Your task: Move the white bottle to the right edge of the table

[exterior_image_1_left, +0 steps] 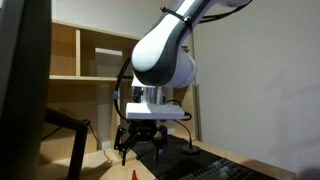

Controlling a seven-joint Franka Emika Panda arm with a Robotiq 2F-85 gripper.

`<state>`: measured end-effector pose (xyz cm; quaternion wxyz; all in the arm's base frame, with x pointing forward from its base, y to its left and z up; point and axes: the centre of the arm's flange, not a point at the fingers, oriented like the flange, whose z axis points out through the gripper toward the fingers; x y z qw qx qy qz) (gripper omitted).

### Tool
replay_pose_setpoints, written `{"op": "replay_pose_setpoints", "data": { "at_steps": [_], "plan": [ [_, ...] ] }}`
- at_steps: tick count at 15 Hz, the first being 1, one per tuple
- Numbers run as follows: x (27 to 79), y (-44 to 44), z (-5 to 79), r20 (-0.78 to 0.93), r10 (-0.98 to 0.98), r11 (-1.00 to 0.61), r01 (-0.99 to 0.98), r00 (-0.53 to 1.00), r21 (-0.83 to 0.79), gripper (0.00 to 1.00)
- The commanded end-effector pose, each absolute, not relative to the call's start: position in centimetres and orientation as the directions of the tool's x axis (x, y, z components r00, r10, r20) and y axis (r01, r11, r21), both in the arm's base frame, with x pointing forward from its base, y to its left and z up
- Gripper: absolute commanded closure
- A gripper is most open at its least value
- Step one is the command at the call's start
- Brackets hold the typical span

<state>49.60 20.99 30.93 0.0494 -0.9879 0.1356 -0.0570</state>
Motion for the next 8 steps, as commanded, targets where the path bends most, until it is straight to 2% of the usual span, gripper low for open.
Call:
{"op": "replay_pose_setpoints", "data": {
  "at_steps": [1, 2, 8],
  "plan": [
    [51.1, 22.8, 28.1, 0.109, -0.306, -0.946, -0.289, 0.946, -0.145, 0.0],
    [49.9, 21.9, 29.2, 0.108, -0.288, -0.953, -0.273, 0.951, -0.132, 0.0],
    [50.8, 22.6, 27.3, 0.104, -0.307, -0.948, -0.294, 0.946, -0.121, 0.0]
  ]
}}
